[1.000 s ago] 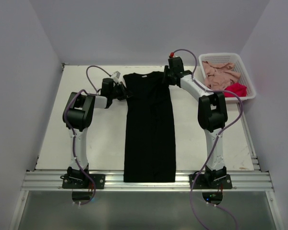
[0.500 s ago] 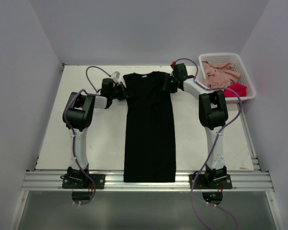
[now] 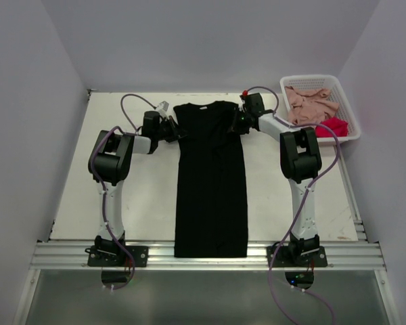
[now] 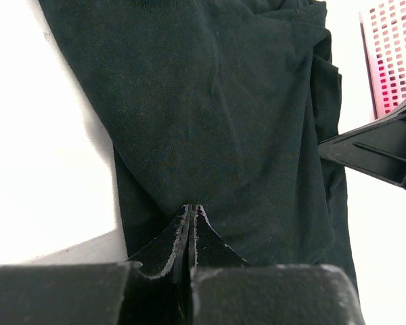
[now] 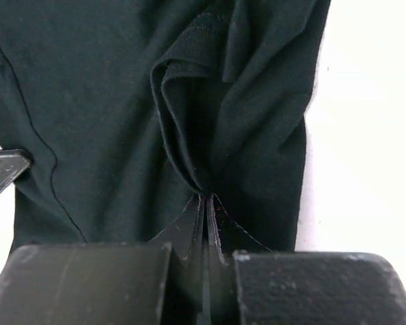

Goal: Fold and stack the t-shirts
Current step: Rotate the tshirt 90 degrees

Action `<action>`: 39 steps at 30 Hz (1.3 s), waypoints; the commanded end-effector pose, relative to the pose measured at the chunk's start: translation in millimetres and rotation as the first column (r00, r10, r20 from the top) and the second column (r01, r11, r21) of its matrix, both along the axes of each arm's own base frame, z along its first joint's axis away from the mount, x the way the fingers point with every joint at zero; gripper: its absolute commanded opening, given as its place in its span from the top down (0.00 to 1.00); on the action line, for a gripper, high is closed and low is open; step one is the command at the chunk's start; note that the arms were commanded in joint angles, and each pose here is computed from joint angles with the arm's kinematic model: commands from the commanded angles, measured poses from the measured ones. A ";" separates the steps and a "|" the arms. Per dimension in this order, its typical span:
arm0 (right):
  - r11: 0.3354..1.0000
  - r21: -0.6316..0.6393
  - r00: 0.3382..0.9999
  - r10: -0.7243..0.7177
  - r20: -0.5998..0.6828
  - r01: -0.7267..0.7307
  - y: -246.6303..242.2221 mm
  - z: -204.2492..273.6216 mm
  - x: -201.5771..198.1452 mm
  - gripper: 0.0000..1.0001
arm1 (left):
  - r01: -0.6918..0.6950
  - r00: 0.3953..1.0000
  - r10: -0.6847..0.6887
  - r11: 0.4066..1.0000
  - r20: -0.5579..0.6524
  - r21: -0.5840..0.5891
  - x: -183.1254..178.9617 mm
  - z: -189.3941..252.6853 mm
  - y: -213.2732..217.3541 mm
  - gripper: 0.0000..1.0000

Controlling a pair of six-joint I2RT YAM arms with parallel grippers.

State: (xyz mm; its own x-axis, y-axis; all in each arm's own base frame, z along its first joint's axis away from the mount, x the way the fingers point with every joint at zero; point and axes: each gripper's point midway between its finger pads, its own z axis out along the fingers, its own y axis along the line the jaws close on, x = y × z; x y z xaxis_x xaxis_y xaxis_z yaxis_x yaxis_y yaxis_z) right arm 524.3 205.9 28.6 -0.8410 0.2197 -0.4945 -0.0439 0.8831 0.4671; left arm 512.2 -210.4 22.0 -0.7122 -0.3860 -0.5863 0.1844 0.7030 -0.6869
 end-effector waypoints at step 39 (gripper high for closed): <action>0.998 -0.040 0.981 -0.047 0.190 0.056 -27.7 85.2 -43.0 0.72 | -0.012 0.997 0.013 1.000 -0.080 0.019 -13.5 -24.1 10.3 1.00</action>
State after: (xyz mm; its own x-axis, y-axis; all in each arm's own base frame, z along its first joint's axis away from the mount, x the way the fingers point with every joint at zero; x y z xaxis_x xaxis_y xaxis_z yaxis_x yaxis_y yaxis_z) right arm 464.3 163.5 64.8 -0.7920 0.2192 -0.5698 0.0015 0.9340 0.3573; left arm 511.7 -210.3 22.0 -0.7149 -0.3981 -0.5749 0.1778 0.6916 -0.7000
